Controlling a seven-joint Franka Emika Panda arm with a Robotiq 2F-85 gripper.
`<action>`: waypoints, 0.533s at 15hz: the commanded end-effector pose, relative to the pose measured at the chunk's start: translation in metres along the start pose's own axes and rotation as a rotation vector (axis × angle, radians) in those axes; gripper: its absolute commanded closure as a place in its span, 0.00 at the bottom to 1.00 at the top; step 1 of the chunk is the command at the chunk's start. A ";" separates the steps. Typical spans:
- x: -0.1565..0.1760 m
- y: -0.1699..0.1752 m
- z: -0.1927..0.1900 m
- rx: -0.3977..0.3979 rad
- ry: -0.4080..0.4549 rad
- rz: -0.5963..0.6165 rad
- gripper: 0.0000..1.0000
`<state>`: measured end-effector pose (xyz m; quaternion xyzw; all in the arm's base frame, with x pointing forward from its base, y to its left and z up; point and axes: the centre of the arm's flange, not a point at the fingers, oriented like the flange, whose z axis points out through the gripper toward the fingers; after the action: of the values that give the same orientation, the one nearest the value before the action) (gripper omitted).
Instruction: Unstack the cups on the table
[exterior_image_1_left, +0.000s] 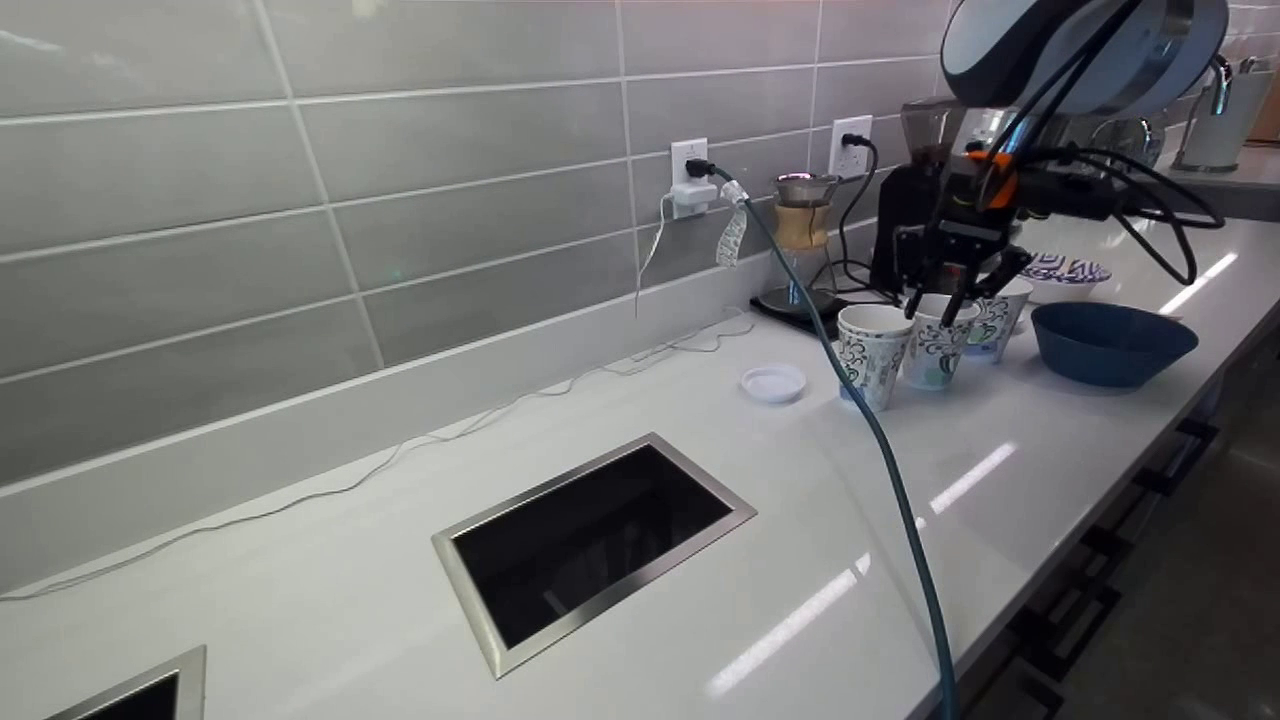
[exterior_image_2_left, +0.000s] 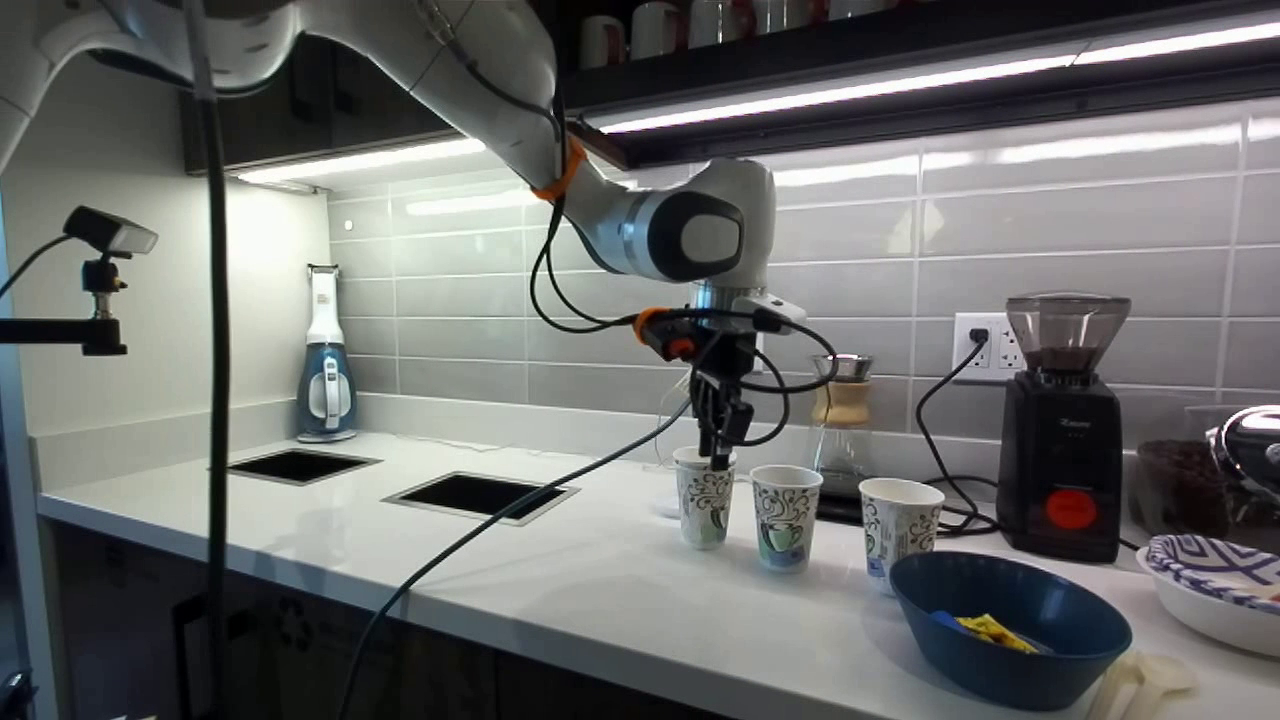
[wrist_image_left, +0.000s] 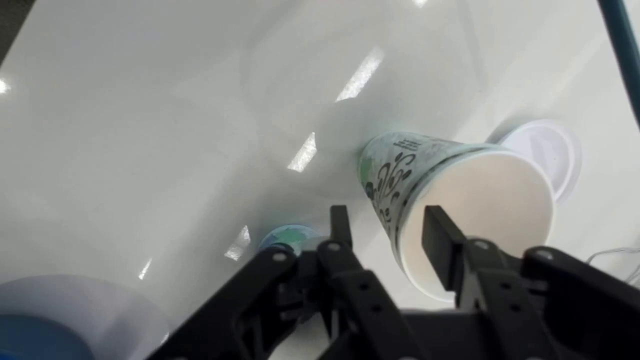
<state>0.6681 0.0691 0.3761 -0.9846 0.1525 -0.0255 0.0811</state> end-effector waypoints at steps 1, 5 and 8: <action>0.010 -0.016 0.009 0.028 0.018 -0.026 0.80; 0.011 -0.021 0.015 0.029 0.018 -0.031 0.88; 0.012 -0.021 0.013 0.030 0.022 -0.032 1.00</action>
<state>0.6785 0.0833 0.3684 -0.9855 0.1434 -0.0336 0.0848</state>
